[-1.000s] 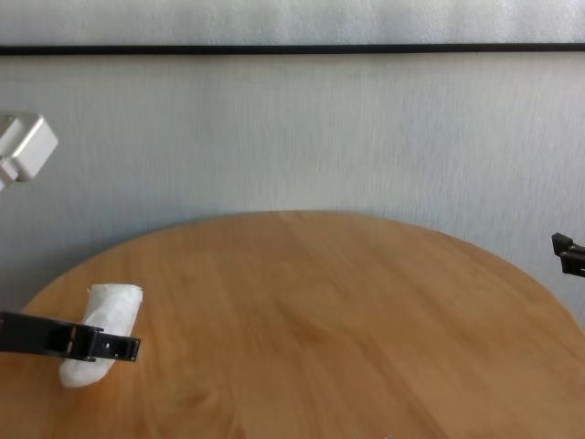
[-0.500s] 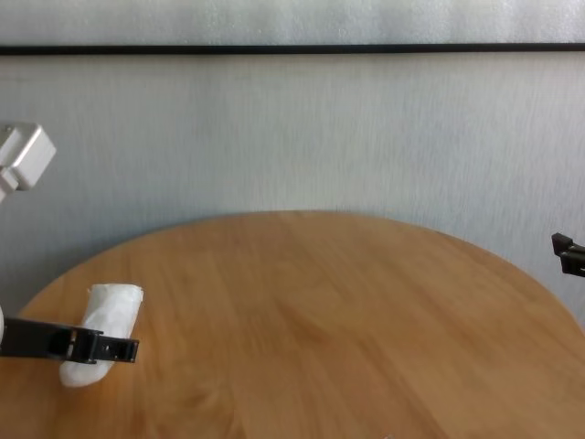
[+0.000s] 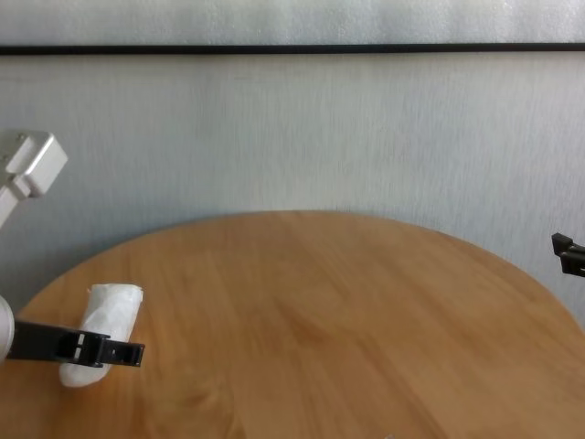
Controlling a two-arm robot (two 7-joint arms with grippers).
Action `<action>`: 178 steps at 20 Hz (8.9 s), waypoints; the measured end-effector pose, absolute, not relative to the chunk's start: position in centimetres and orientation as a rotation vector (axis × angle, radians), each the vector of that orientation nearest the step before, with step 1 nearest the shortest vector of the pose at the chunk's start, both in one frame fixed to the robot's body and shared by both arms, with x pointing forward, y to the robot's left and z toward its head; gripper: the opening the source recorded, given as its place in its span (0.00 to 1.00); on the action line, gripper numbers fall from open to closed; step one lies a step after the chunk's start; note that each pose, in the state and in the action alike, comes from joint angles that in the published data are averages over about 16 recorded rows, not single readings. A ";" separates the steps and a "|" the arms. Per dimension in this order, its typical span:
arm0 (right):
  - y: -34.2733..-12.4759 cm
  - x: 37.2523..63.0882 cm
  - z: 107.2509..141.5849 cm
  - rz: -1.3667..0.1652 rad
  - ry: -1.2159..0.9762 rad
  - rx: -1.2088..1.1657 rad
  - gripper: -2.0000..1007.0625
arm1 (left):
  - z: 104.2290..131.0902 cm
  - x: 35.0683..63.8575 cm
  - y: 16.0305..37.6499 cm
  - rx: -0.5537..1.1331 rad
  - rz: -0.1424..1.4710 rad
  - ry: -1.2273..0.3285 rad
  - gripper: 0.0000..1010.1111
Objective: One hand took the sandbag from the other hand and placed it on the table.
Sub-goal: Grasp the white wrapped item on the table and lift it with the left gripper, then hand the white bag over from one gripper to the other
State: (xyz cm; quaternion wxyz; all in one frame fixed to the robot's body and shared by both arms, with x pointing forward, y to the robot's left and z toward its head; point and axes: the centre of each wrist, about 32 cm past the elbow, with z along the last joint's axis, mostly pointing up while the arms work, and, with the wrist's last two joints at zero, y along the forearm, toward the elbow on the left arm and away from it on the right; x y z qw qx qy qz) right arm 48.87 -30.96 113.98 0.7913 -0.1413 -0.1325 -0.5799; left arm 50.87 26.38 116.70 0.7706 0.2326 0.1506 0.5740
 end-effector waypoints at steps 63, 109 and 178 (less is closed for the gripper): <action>-31.0 48.9 114.0 -1.248 -0.285 -0.304 1.00 | 116.3 51.6 26.2 0.510 1.249 0.314 0.51; -31.0 48.9 114.0 -1.248 -0.285 -0.304 1.00 | 116.3 51.1 26.6 0.507 1.270 0.314 0.44; -31.0 48.9 114.0 -1.248 -0.285 -0.304 1.00 | 122.3 54.1 19.9 0.023 0.515 -0.078 0.44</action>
